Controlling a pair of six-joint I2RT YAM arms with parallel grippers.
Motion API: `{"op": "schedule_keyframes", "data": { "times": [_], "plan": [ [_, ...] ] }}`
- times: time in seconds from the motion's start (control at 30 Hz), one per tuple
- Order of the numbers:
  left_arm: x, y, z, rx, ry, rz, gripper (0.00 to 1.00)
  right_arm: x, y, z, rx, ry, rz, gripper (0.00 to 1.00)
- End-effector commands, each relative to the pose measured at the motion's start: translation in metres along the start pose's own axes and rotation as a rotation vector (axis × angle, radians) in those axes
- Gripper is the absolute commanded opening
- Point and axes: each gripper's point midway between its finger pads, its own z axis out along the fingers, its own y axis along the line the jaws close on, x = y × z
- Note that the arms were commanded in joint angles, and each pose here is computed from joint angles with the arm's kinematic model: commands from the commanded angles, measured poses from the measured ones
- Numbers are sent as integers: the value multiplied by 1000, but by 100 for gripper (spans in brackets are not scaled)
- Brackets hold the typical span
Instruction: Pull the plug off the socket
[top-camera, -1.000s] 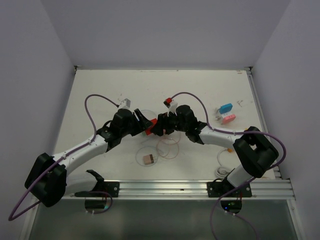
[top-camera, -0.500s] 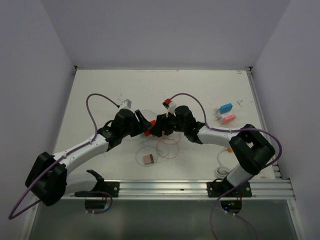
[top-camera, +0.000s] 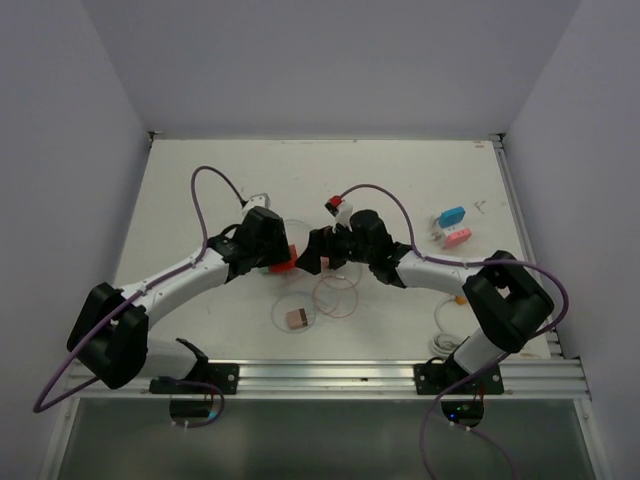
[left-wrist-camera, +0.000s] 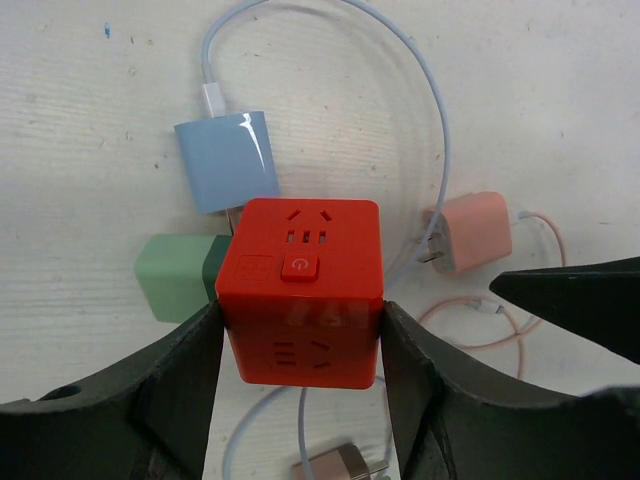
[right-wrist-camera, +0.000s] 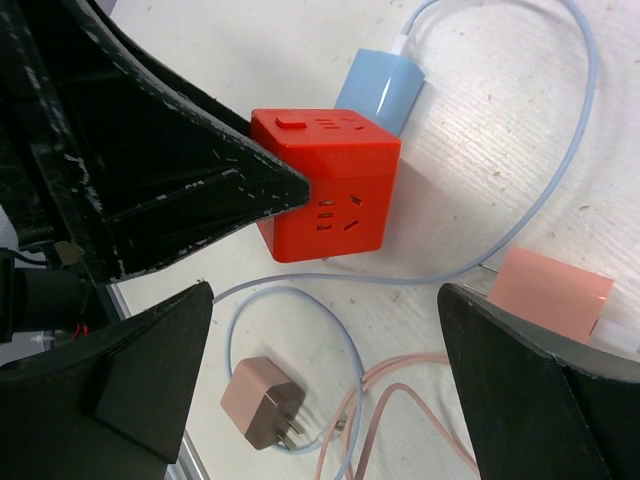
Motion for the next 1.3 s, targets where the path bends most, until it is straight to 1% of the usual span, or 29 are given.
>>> {"op": "schedule_keyframes", "data": {
  "times": [0.0,0.03,0.07,0.1,0.23,0.3,0.37,0.4,0.43,0.47,0.5,0.67,0.73,0.77,0.8,0.9,0.97,1.03,1.27],
  "plan": [
    [-19,-2,-3,-38,-22,89,21,-28,4,-8,30,-93,-52,99],
    [-17,0,0,-51,-6,105,29,-29,3,-9,38,-98,-50,99],
    [-19,0,-1,-60,5,132,33,-27,1,-10,48,-98,-50,99],
    [-20,0,-1,-65,11,145,41,-29,-1,-11,62,-109,-49,99],
    [-21,-1,3,-83,40,194,52,-32,-5,-14,85,-124,-48,99],
    [-24,-5,2,-76,44,215,56,-31,-6,-15,92,-127,-47,99],
    [-29,-8,1,-68,38,232,64,-33,-8,-17,104,-136,-48,99],
    [-32,-9,0,-66,32,238,66,-33,-9,-18,107,-138,-51,99],
    [-34,-9,0,-69,27,244,70,-33,-10,-18,114,-141,-50,99],
    [-38,-11,-3,-68,22,265,72,-34,-9,-19,113,-146,-50,99],
    [-41,-11,-4,-72,18,274,76,-34,-10,-19,116,-148,-50,99],
    [-44,-15,-6,-59,31,330,79,-35,-11,-21,120,-152,-49,99],
    [-44,-19,-6,-37,43,359,83,-35,-11,-22,121,-154,-51,99],
    [-44,-17,-8,-37,49,398,86,-36,-12,-24,128,-156,-51,99],
    [-46,-17,-9,-32,45,421,91,-38,-12,-26,131,-166,-52,99],
    [-53,-18,-17,-8,27,519,99,-41,-13,-34,144,-185,-57,99],
    [-54,-20,-22,22,25,576,100,-41,-17,-38,164,-193,-59,99],
    [-51,-22,-23,44,42,600,99,-46,-18,-46,185,-217,-62,99],
    [-34,-23,-17,84,117,626,98,-43,-30,-67,258,-259,-73,99]
  ]
}}
